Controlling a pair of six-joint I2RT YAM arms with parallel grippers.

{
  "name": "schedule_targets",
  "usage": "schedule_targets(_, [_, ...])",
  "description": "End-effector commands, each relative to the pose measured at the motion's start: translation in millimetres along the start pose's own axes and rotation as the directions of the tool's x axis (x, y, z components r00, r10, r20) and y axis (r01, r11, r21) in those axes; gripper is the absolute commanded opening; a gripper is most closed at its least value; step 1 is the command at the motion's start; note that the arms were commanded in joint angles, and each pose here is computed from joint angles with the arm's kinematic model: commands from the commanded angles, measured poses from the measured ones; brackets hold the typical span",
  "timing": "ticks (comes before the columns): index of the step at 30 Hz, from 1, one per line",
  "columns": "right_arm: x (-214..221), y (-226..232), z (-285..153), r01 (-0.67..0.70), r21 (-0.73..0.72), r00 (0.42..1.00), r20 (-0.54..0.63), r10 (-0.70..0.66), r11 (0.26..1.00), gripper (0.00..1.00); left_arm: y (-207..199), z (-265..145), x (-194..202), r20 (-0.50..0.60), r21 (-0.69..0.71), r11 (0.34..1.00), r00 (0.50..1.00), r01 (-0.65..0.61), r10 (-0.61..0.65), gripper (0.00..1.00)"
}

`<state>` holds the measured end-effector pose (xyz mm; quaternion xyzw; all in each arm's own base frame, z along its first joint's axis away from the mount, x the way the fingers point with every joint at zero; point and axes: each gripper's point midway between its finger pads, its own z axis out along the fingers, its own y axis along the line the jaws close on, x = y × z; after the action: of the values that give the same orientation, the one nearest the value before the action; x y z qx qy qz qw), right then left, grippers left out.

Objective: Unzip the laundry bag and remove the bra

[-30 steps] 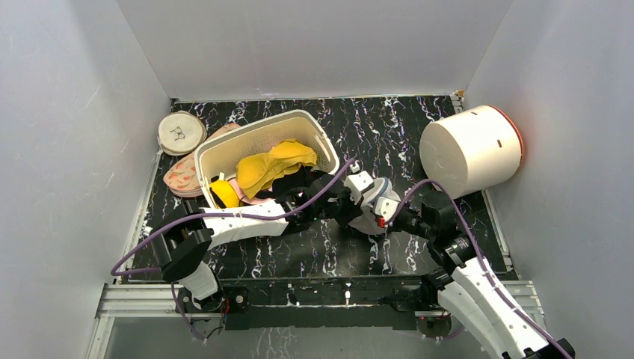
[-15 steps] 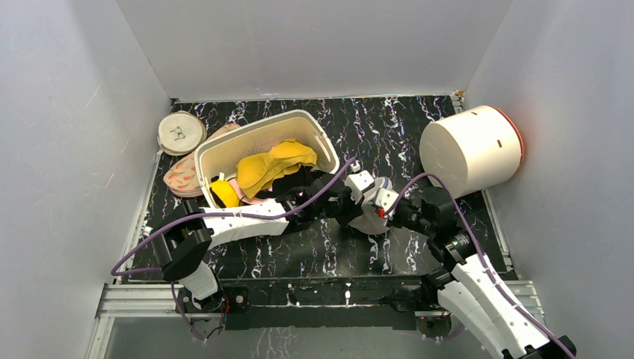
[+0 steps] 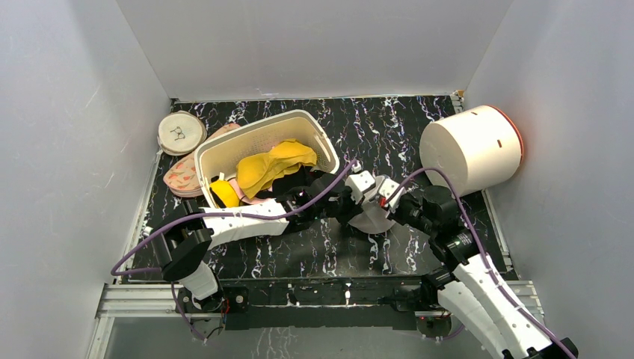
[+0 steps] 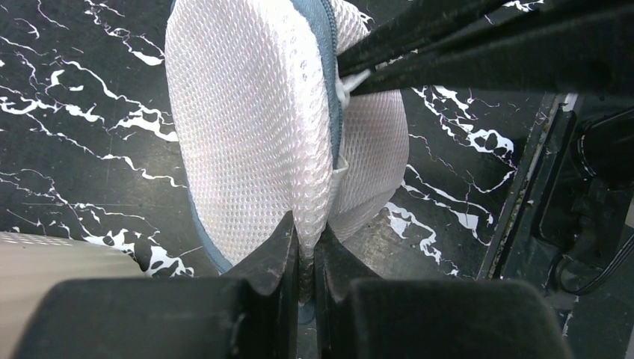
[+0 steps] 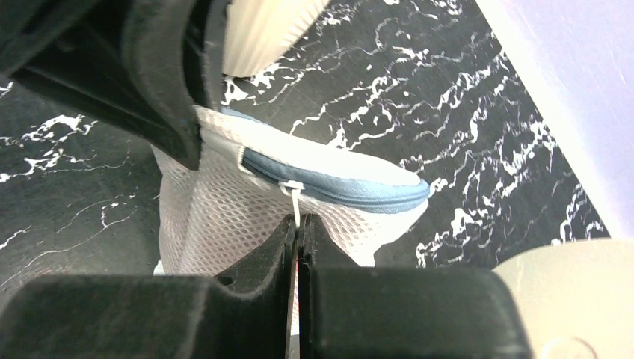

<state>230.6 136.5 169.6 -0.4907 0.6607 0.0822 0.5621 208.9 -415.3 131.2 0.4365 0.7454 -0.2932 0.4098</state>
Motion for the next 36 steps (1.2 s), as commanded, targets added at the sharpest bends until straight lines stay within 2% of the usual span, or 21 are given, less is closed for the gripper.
schedule_targets(1, [-17,-46,-13,-0.049,0.216,0.999,-0.004,0.051,0.975,0.00,2,-4,-10,0.030,-0.011,0.999,0.998,-0.049,0.050,0.00])
schedule_targets(8, [-5,-61,-12,-0.143,0.289,0.981,-0.088,0.174,0.947,0.00,-1,-8,-9,0.037,-0.020,0.989,0.989,-0.143,0.144,0.00])
schedule_targets(18, [11,-67,-14,-0.161,0.350,0.966,-0.136,0.220,0.923,0.00,4,-9,-6,0.034,-0.059,0.980,0.981,-0.188,0.190,0.00])
schedule_targets(23, [9,-59,-8,-0.145,0.286,0.974,-0.125,0.187,0.947,0.00,10,-7,-4,0.017,-0.091,0.981,0.984,-0.174,0.176,0.00])
schedule_targets(26, [0,-47,-2,-0.122,0.200,0.986,-0.087,0.142,0.972,0.00,9,-6,-5,0.011,-0.092,0.982,0.986,-0.165,0.166,0.00])
schedule_targets(28, [-4,-43,0,-0.116,0.173,0.989,-0.068,0.130,0.978,0.00,9,-7,-6,0.019,-0.090,0.984,0.988,-0.154,0.156,0.06])
schedule_targets(33, [-11,-37,1,-0.111,0.142,0.993,-0.020,0.115,0.984,0.00,6,-15,-19,0.060,-0.095,0.992,0.994,-0.085,0.091,0.38])
schedule_targets(36, [-14,-32,1,-0.109,0.127,0.994,0.005,0.109,0.986,0.00,-2,-23,-33,0.103,-0.066,0.997,0.993,-0.043,0.050,0.47])
